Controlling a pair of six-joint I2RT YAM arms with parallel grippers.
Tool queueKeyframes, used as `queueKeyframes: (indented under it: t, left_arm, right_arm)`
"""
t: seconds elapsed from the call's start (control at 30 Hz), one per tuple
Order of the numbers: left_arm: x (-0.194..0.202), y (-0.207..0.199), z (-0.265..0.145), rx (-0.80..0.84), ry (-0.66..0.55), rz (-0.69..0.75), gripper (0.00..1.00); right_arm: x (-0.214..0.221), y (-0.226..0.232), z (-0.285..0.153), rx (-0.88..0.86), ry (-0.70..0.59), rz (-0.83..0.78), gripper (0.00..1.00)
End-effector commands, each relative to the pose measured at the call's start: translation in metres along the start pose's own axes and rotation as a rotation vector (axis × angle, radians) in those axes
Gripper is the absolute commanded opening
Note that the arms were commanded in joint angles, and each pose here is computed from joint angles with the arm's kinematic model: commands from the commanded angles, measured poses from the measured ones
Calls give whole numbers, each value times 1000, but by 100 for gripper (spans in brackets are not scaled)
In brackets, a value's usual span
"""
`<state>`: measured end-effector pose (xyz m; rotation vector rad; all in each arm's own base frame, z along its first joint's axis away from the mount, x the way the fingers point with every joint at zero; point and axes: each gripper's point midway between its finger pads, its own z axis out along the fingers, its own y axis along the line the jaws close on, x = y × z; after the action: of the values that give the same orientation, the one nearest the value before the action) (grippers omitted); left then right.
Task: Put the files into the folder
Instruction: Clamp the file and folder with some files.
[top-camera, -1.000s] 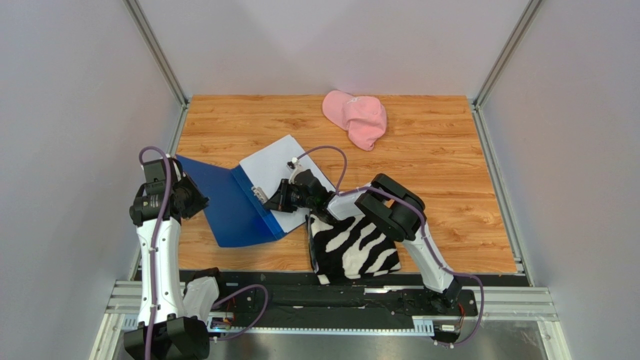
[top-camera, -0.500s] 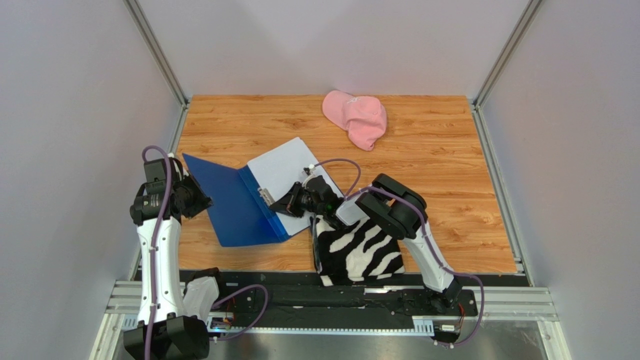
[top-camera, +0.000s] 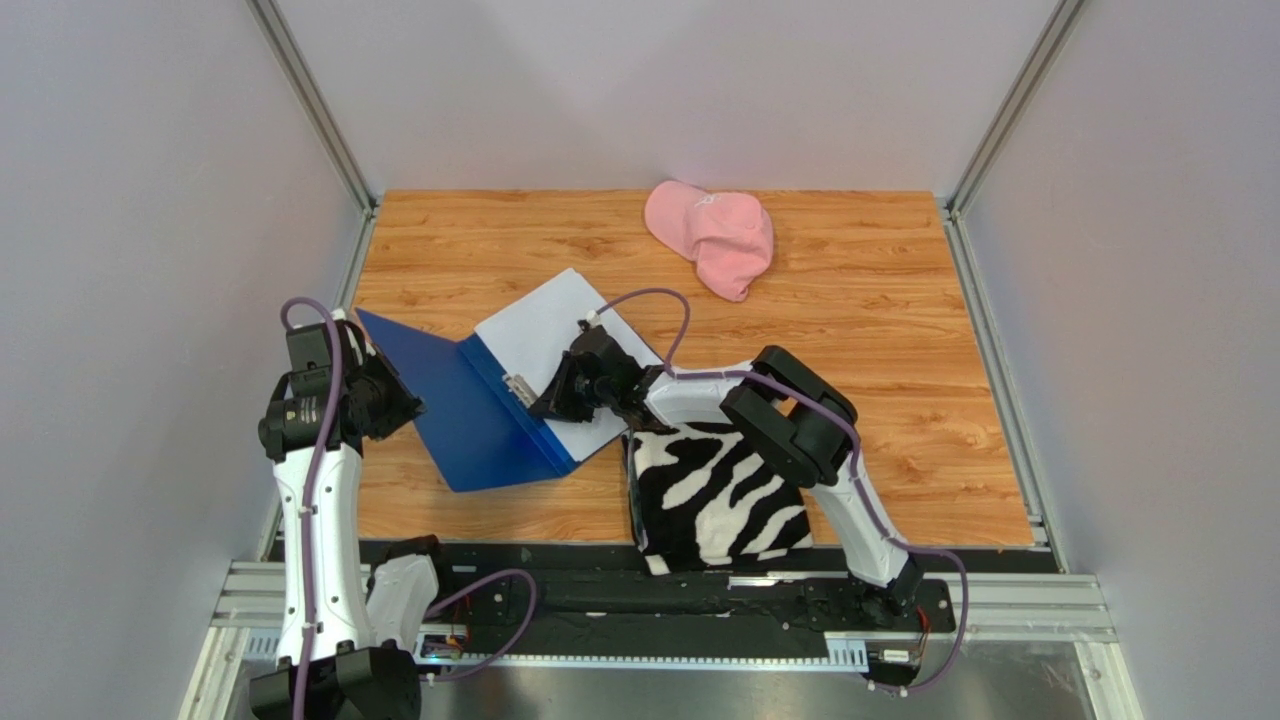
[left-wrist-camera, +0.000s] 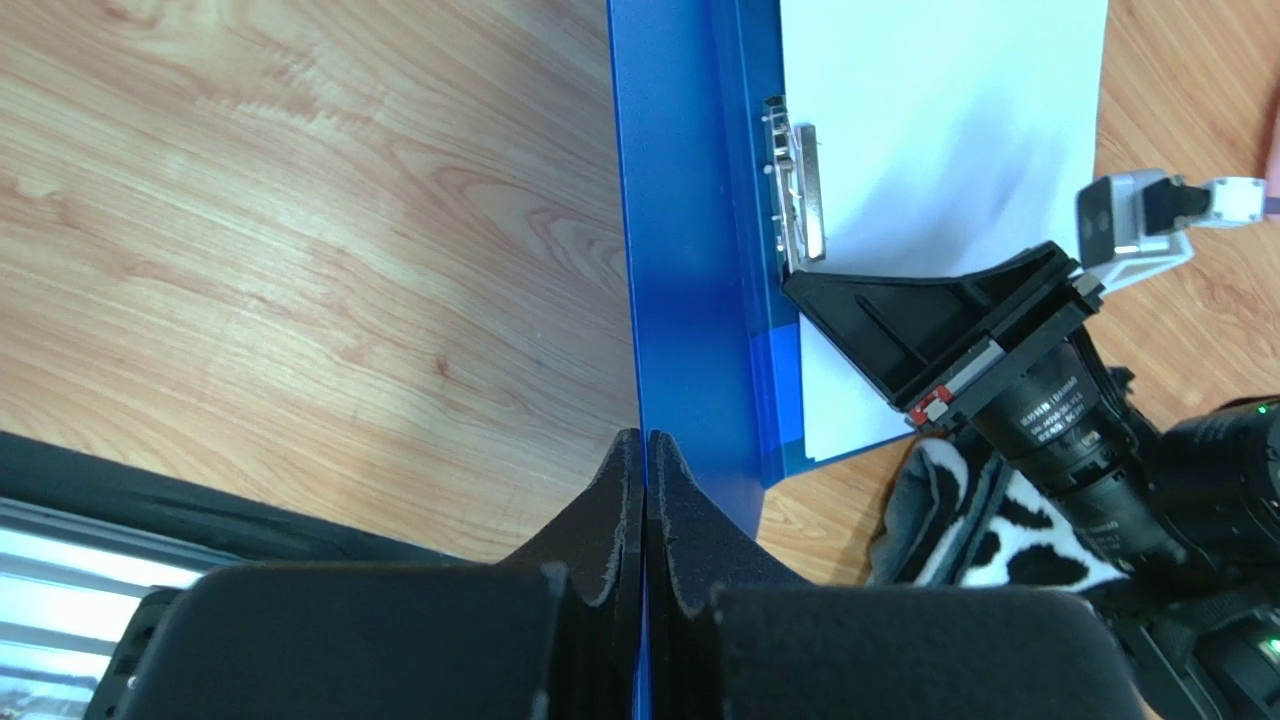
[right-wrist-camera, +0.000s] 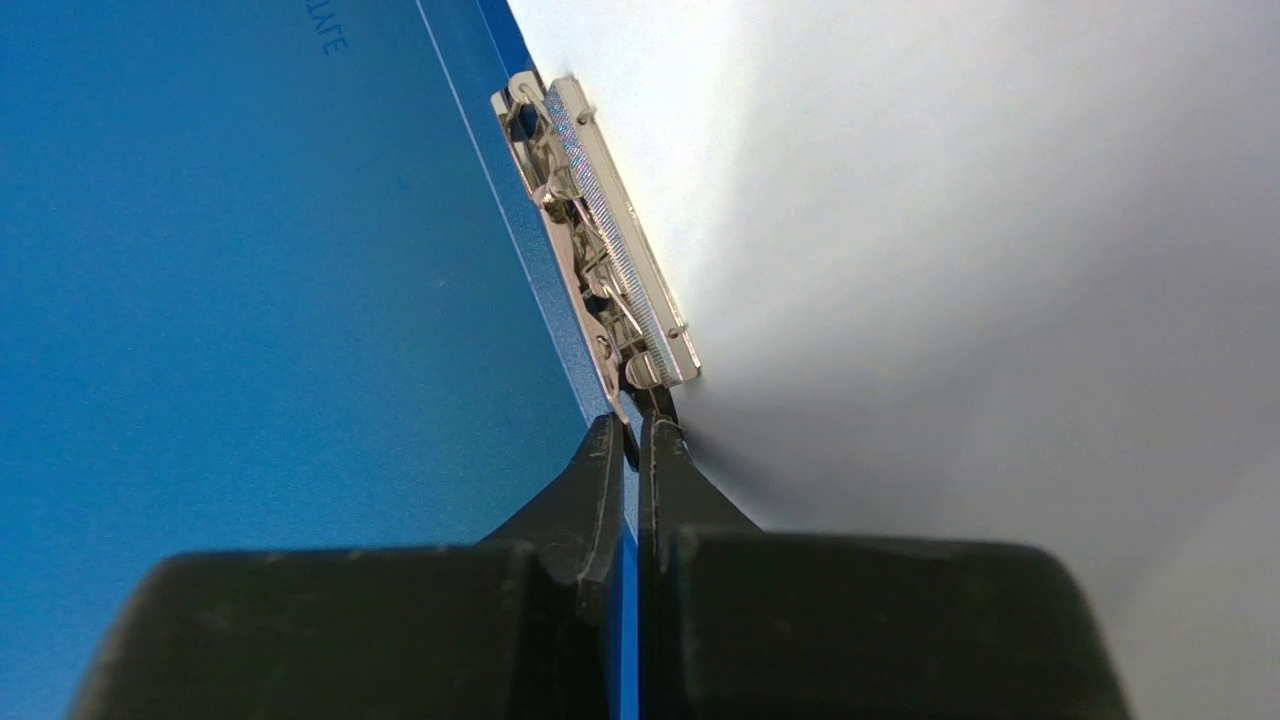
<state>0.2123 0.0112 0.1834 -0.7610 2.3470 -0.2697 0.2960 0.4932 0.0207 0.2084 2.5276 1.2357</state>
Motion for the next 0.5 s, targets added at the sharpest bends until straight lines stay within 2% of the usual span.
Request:
queueKeyframes:
  t: [0.0,0.13,0.17,0.23,0.27,0.47]
  left_arm:
    - [-22,1,-8,-35,-81,13,0]
    - [-29,-1,-6,-31,-94,23,0]
    - [-30,1,-5,-39,-94,24,0]
    - [-30,-1,-4,-31,-90,23,0]
    - [-30,-3,-4,-21,-88,22,0]
    - [-27,-4,-2,-11,-70,25,0]
  right_arm:
    - [41,-218,-28,729,99,-201,0]
    - [58,-238,-31,846,131,-307,0]
    - [63,-256,-37,914,153,-326,0]
    - [64,-247,-25,931,129,-392,0]
    - [69,-262,-29,995,149,-429,0]
    - [71,-249,-25,999,136,-542,0]
